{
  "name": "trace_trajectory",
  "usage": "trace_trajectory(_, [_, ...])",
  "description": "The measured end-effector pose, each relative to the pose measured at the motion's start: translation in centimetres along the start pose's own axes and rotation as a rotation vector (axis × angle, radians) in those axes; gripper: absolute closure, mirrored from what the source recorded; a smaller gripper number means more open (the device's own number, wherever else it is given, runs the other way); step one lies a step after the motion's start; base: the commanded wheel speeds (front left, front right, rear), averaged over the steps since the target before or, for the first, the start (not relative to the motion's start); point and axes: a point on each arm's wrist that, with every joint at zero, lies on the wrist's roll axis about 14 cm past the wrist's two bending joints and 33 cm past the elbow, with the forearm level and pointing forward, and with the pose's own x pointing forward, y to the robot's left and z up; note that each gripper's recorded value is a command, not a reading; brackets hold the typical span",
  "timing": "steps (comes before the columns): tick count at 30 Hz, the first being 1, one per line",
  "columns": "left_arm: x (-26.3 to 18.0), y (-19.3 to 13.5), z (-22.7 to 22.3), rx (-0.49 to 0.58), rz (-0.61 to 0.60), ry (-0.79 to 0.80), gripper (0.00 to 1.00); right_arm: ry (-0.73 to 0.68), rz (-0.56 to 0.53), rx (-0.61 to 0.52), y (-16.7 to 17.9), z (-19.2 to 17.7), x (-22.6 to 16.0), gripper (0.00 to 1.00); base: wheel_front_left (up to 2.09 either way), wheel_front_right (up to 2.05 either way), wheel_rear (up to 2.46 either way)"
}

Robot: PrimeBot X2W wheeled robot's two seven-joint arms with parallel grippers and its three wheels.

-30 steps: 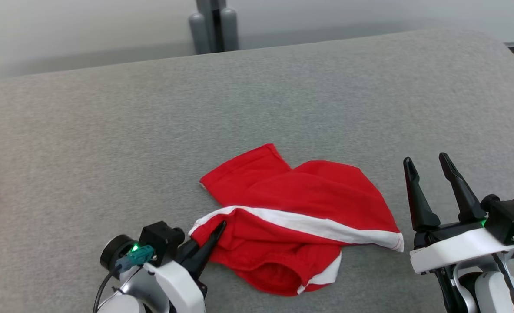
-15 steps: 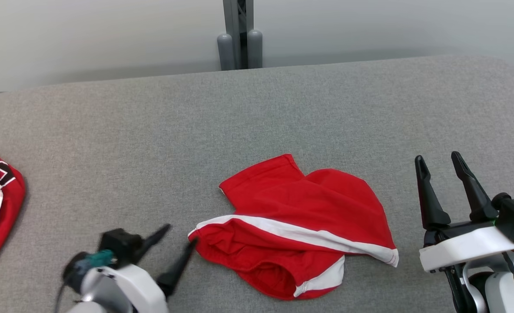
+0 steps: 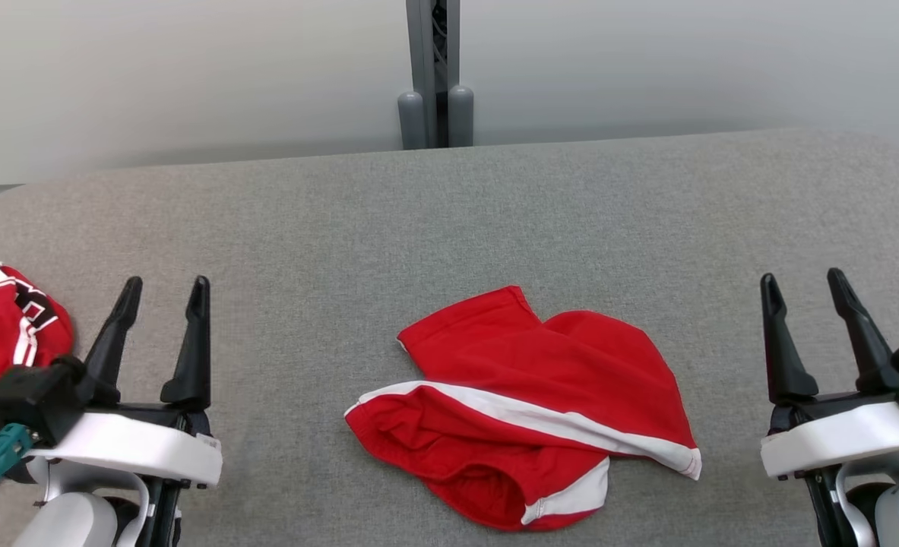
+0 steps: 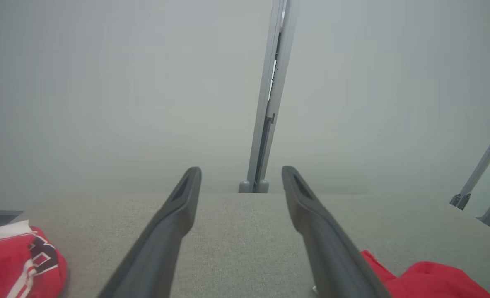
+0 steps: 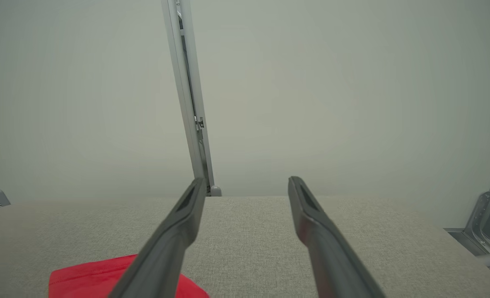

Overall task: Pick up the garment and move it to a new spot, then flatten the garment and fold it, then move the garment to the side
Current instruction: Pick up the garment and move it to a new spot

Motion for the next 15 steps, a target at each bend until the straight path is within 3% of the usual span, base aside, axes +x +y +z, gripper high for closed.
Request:
trace_trajectory(6, [-0.3, -0.2, 2.9, -0.012, 0.033, -0.135, 0.0, 0.004, 0.021, -0.018, 0.8, 0.4, -0.6, 0.0, 0.0, 0.0, 0.0])
trace_trajectory(15, [-1.7, 1.2, 1.2, 0.087, 0.068, -0.097, 0.0, 0.039, 0.022, -0.018, 0.9, -0.4, -2.3, 0.0, 0.0, 0.0, 0.0])
